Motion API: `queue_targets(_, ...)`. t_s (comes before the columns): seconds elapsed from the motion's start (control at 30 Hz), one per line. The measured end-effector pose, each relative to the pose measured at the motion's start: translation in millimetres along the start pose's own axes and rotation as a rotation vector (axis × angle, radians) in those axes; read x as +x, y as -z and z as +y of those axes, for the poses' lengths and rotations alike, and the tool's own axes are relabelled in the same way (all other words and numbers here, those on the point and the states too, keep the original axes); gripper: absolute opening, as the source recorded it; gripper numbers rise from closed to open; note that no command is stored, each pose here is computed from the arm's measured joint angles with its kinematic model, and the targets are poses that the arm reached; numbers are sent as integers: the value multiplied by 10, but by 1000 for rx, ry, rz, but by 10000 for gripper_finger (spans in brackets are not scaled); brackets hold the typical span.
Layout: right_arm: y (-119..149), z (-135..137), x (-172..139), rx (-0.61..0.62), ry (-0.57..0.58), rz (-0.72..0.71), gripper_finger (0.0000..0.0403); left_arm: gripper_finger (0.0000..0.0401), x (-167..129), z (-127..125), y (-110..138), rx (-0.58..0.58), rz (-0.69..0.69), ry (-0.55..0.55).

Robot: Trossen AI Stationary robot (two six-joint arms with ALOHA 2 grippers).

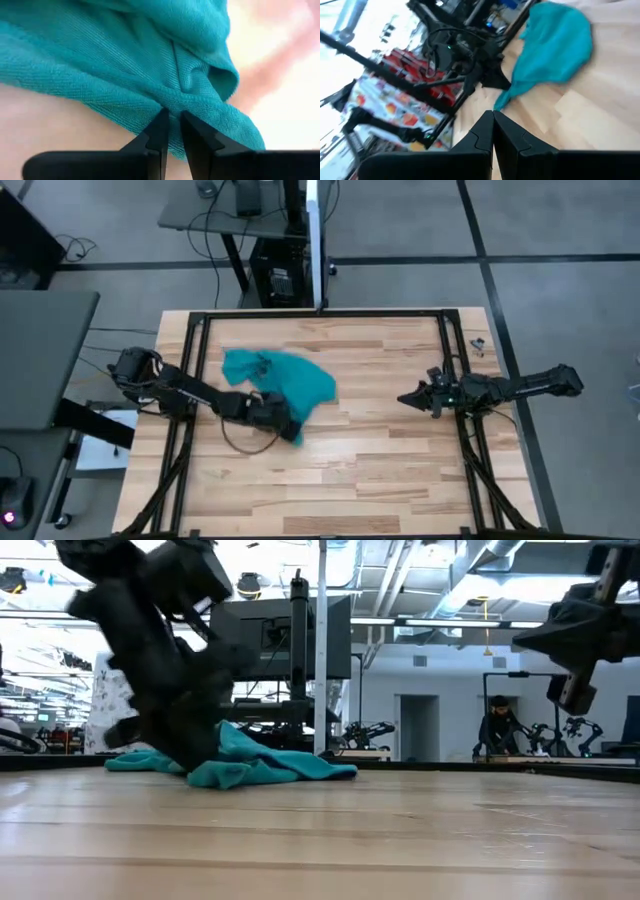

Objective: Roll towel
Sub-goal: Fold the blue towel

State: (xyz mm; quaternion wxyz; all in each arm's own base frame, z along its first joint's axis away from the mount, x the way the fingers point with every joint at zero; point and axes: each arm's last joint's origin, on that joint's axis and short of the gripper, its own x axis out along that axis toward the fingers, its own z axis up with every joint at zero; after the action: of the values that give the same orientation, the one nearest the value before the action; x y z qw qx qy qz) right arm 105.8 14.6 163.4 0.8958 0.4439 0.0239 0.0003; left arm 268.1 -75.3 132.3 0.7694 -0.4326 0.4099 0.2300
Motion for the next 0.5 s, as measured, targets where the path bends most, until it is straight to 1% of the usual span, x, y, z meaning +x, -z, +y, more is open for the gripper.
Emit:
queue_targets(0.07,13,30,12,-28,-2,29,0,39,-19,-69,163,17,47,45)
queue_targets(0.13,-16,111,37,-70,-3,52,0,39,-44,-101,293,31,74,57)
queue_targets(0.27,-148,382,178,-184,12,97,0,39,-66,-93,384,6,93,36)
queue_targets(0.37,-260,642,429,-308,47,145,0,39,-66,-84,371,-5,88,26)
queue_targets(0.43,-319,798,675,-389,81,179,0,39,-68,-85,352,-7,85,29)
queue_targets(0.5,-337,888,959,-460,133,230,0,39,-67,-85,340,-8,82,31)
